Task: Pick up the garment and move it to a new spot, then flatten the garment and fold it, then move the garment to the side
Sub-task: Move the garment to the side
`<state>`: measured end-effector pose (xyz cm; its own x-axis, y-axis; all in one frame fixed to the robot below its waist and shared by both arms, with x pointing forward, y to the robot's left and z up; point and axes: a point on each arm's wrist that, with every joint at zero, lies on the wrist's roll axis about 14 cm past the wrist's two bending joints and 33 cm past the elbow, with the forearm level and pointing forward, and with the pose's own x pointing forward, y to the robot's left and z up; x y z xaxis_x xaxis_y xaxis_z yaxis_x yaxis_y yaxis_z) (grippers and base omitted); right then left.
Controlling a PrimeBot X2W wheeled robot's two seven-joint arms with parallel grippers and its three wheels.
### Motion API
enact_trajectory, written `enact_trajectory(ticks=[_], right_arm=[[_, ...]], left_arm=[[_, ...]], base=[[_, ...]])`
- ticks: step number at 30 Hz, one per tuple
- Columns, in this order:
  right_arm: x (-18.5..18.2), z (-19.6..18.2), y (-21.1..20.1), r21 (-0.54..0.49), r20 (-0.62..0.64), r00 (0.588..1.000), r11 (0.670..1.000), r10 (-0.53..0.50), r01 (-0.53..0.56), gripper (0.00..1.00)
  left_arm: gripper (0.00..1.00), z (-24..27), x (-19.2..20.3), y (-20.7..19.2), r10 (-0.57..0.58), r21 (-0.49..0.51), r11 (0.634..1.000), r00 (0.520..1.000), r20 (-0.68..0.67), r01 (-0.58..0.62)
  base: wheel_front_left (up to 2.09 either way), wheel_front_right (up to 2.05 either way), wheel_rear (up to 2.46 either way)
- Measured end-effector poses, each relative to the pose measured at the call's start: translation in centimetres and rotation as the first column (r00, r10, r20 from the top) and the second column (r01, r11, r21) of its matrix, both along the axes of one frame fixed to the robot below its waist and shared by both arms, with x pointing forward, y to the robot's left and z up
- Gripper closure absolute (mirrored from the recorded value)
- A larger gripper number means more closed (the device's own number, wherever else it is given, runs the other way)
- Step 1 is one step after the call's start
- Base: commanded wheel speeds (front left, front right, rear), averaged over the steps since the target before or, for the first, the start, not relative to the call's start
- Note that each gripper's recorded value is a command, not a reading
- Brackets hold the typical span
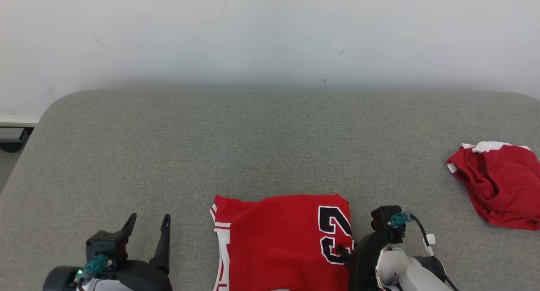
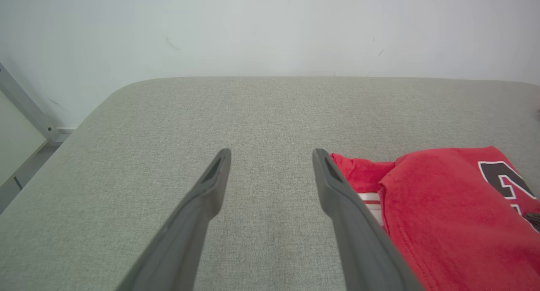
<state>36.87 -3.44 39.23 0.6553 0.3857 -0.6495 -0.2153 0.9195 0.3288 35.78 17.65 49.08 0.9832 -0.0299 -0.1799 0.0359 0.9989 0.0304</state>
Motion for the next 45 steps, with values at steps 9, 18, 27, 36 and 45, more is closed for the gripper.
enact_trajectory(ticks=[9,18,27,36,45], right_arm=[[-0.1,0.2,-0.6,-0.014,-0.024,1.000,1.000,-0.014,0.013,1.00],[2.1,3.1,-2.5,-0.153,0.090,0.996,0.988,0.028,-0.014,1.00],[6.9,11.9,-7.5,-0.490,0.325,0.935,0.871,0.139,0.041,1.00],[8.8,18.3,-14.6,-0.562,0.397,0.918,0.794,0.014,0.231,1.00],[8.8,17.8,-17.4,-0.550,0.347,0.934,0.788,-0.087,0.277,1.00]], left_arm=[[0.00,-0.2,-0.4,-0.1,0.001,-0.003,1.000,1.000,-0.005,-0.001],[0.00,0.2,-0.7,0.2,0.010,-0.003,1.000,1.000,0.006,-0.010],[0.00,0.2,-1.6,-0.2,0.010,-0.025,1.000,1.000,0.012,-0.009],[0.00,-0.1,-1.4,0.0,0.019,-0.036,0.999,1.000,0.010,-0.019],[0.00,-0.2,-0.2,-1.0,-0.001,-0.047,0.999,1.000,0.008,0.001]], base=[[0.00,0.00,0.00],[0.00,0.00,0.00],[0.00,0.00,0.00],[0.00,0.00,0.00],[0.00,0.00,0.00]])
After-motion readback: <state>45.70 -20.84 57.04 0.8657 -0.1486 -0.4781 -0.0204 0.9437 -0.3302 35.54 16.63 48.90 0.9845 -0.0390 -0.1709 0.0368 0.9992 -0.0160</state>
